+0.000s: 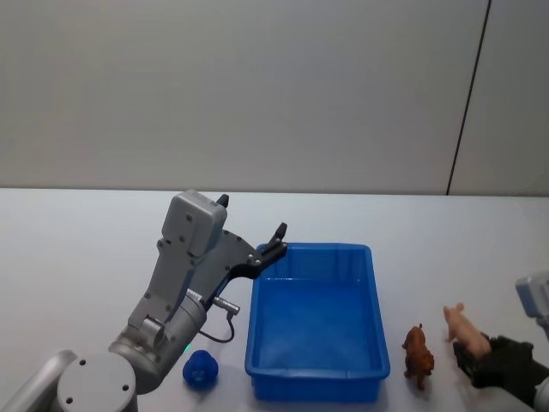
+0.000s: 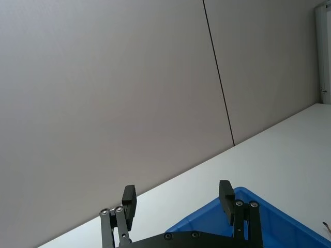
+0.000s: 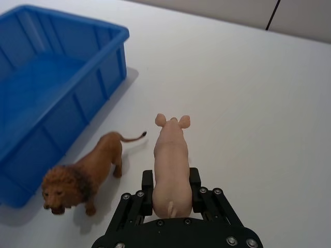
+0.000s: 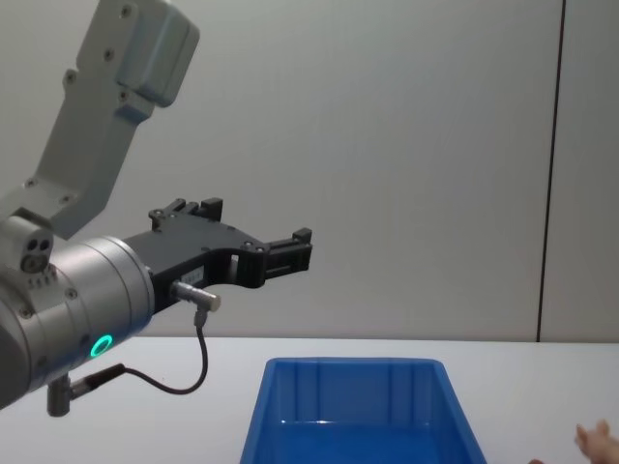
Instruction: Pick up the two dolls from the table and place them into the box.
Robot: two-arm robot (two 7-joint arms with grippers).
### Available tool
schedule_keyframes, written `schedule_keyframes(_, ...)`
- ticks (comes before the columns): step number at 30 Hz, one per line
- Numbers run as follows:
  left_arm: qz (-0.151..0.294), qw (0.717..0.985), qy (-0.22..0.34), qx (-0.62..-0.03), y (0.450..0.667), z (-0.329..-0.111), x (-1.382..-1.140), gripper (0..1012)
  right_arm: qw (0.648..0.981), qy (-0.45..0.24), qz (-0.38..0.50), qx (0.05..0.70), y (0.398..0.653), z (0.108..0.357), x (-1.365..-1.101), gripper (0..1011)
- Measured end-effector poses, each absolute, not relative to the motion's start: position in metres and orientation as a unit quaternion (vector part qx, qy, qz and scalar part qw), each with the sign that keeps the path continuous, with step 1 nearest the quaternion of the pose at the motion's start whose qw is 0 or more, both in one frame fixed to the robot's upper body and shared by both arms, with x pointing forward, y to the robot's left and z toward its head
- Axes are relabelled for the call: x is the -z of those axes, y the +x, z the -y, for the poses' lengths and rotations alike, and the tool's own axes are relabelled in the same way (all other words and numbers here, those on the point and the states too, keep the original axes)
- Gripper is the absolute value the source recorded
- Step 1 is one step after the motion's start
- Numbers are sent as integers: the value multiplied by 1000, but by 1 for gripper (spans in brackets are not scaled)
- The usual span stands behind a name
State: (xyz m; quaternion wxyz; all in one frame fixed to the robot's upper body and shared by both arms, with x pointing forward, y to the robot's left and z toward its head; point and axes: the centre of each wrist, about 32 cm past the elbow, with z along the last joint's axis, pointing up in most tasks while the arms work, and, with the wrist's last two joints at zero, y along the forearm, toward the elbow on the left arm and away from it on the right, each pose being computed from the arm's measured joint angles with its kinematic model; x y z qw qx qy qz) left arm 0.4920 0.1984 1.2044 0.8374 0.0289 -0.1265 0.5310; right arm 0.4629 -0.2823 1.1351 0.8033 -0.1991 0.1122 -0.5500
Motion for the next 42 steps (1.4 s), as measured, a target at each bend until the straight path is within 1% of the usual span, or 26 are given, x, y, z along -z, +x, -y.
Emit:
schedule_keyframes(7, 126, 837, 29, -531, 492, -198, -1204, 1001, 810, -172, -88, 553, 468, 281, -1147, 383)
schedule_keyframes(14, 126, 837, 29, -531, 492, -198, -1204, 1001, 826, -141, -56, 543, 474, 276, -1163, 383)
schedule_keyframes(20, 126, 837, 29, -531, 492, -198, -1204, 1001, 848, -120, -26, 516, 482, 265, -1178, 383)
schedule_keyframes(25, 126, 837, 29, -531, 492, -198, -1204, 1001, 863, -117, -12, 492, 488, 256, -1184, 383)
schedule_keyframes(30, 126, 837, 29, -531, 492, -198, -1204, 1001, 876, -124, -4, 466, 494, 241, -1184, 383)
schedule_keyframes(31, 126, 837, 29, -531, 492, -198, -1204, 1001, 876, -124, -4, 466, 494, 241, -1184, 383)
schedule_keyframes(39, 126, 837, 29, -531, 492, -198, -1204, 1001, 888, -144, -2, 437, 502, 216, -1174, 383)
schedule_keyframes(41, 126, 837, 29, -531, 492, -198, -1204, 1001, 889, -148, -2, 434, 503, 213, -1172, 397)
schedule_keyframes(42, 126, 837, 29, -531, 492, -198, -1204, 1001, 889, -152, -2, 431, 504, 210, -1170, 441)
